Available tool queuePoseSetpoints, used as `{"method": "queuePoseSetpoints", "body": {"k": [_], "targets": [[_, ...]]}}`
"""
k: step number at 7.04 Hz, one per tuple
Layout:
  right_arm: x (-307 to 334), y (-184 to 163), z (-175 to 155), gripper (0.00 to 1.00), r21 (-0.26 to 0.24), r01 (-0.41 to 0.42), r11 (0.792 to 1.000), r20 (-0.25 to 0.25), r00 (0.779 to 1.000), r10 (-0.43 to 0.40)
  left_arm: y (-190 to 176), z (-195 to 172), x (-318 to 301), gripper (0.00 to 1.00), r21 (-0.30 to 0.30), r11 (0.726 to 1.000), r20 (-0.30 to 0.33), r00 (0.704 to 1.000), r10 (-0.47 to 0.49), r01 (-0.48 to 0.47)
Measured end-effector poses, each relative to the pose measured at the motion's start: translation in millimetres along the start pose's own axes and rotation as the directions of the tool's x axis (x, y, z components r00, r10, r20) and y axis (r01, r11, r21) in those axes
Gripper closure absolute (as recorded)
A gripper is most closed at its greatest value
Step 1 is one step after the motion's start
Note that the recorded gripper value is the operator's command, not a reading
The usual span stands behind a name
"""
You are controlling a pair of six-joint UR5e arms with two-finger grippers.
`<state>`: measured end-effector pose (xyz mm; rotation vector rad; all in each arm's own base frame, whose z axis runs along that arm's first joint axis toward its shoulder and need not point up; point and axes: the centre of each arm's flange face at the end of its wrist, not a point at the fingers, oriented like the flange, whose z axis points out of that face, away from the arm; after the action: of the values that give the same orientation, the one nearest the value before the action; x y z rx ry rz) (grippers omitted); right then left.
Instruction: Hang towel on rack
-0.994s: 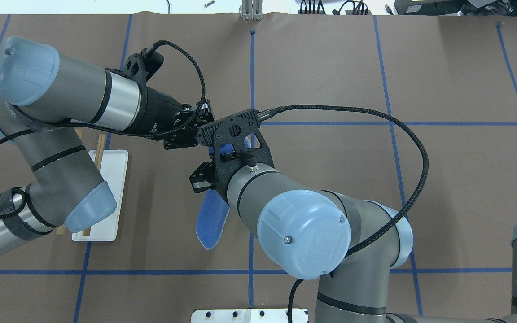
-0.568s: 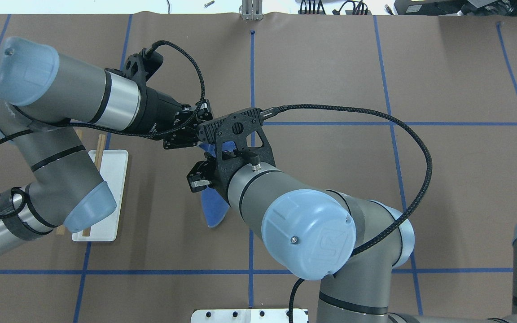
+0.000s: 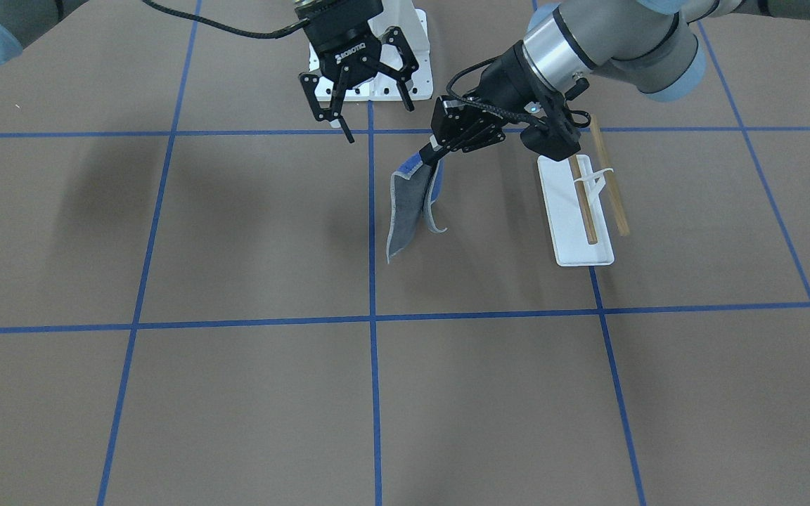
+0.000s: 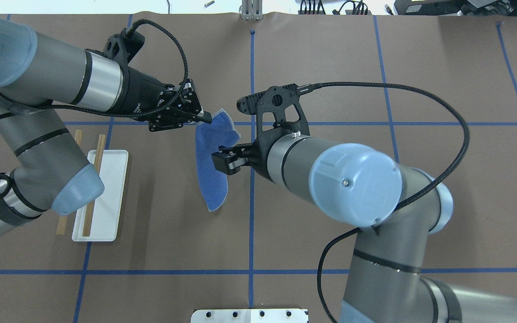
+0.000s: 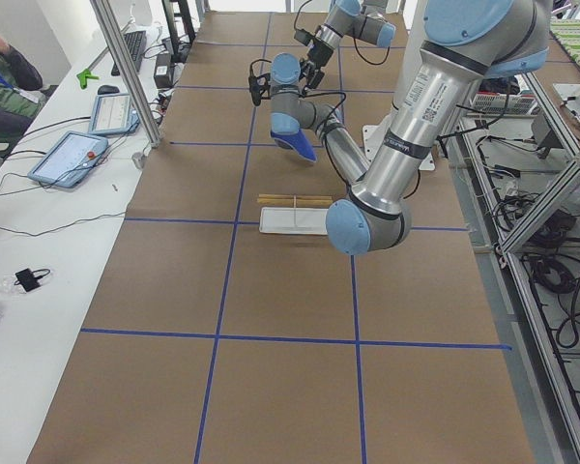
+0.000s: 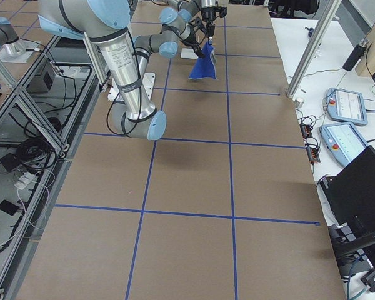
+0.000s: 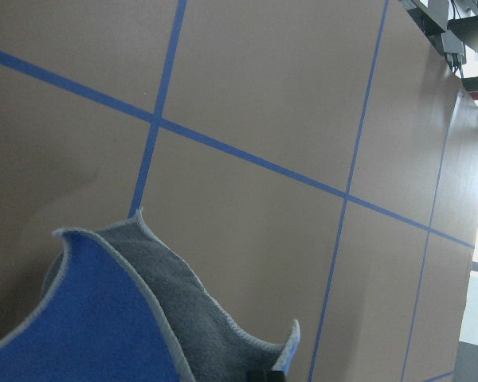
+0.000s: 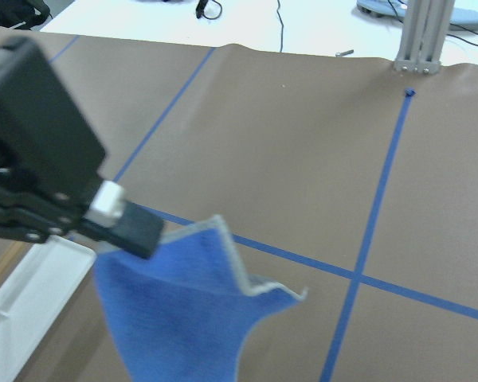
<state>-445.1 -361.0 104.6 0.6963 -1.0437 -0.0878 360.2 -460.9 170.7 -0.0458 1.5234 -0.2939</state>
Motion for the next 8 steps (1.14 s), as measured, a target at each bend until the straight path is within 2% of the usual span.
{"method": "queuePoseSetpoints", "body": {"k": [1,2,3,4,5,7,8], "targets": [[51,-17,3,0.0,-0.07,-0.038,0.997,-0.036,0.999,0.036,-9,-8,-8,1.0,0.015,1.0,0.013,1.0,0.007,-0.007],[113,-37,5,0.0,-0.16,-0.101,0.982,-0.104,0.991,0.084,-18,-15,-18,1.0,0.026,0.999,0.034,0.999,0.033,-0.034],[170,-56,8,0.0,-0.241,-0.151,0.959,-0.183,0.977,0.108,-25,-20,-26,1.0,0.029,0.998,0.064,0.996,0.062,-0.064],[224,-69,12,0.0,-0.308,-0.155,0.939,-0.246,0.966,0.079,-29,-26,-32,1.0,0.021,0.993,0.099,0.989,0.113,-0.116],[277,-74,13,0.0,-0.366,-0.14,0.92,-0.279,0.96,0.035,-31,-34,-47,1.0,0.011,0.983,0.136,0.975,0.178,-0.181],[384,-61,-10,0.0,-0.462,-0.088,0.883,-0.279,0.959,-0.05,-37,-61,-109,1.0,-0.025,0.953,0.214,0.93,0.299,-0.301],[436,-48,-30,0.0,-0.499,-0.044,0.866,-0.277,0.954,-0.111,-45,-86,-143,1.0,-0.054,0.936,0.244,0.904,0.35,-0.348]]}}
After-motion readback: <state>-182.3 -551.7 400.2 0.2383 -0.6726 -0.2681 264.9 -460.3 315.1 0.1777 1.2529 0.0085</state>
